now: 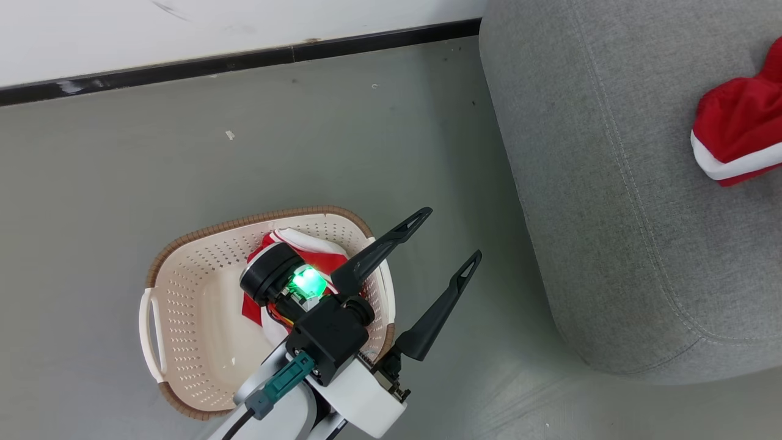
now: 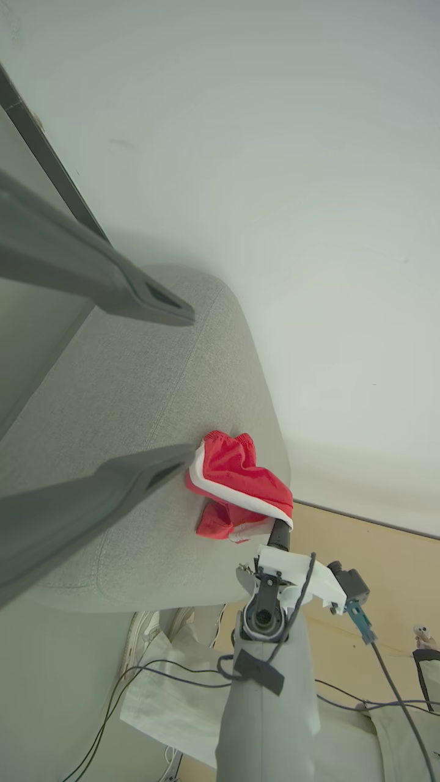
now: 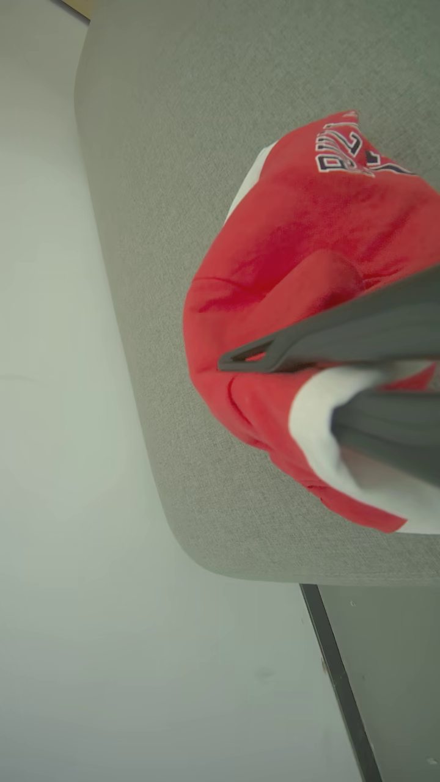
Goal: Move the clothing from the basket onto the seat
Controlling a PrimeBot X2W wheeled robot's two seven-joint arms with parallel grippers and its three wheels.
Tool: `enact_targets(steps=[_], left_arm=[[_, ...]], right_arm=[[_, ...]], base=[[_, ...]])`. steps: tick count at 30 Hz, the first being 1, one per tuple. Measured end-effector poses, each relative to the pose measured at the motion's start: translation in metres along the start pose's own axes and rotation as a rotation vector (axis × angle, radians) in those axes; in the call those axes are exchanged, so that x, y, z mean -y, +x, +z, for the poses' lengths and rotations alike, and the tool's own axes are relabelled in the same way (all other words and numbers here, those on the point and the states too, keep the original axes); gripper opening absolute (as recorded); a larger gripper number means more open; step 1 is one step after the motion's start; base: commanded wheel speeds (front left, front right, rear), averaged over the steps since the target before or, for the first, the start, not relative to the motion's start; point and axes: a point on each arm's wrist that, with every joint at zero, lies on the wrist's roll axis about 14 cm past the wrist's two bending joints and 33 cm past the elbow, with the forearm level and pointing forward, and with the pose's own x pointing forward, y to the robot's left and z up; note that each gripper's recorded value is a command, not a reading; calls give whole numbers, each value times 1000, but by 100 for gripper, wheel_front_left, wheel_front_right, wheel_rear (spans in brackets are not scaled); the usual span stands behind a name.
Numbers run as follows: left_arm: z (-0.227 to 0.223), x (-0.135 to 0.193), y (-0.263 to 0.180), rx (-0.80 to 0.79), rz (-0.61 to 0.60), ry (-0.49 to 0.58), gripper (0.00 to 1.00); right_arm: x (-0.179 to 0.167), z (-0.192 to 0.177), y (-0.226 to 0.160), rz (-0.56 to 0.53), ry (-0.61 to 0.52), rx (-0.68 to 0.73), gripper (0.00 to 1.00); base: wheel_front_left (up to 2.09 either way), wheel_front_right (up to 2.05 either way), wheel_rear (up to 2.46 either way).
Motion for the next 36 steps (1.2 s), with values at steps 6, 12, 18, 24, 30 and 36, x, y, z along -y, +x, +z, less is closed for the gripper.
enact_targets(steps=[6,12,18,24,30,36], left_arm=[[-6,3,1,-13,-16,0,100],[-5,7,3,-11,-25,1,100],[-3,11,5,0,-35,2,100],[1,16,7,13,-44,1,100],[4,15,6,18,-31,-11,100],[9,11,3,31,-4,2,100]], right_arm=[[1,-13,-13,9,-12,-33,30],[9,-18,-28,1,-18,-44,100],[15,-24,-44,5,-37,-63,100],[7,-26,-62,51,-57,-67,100],[-9,-24,-82,96,-28,-44,100],[-22,-6,-98,141,-18,20,100]], base=[[0,0,0],[0,0,0],[0,0,0],[0,0,0],[0,0,0],[0,0,0]])
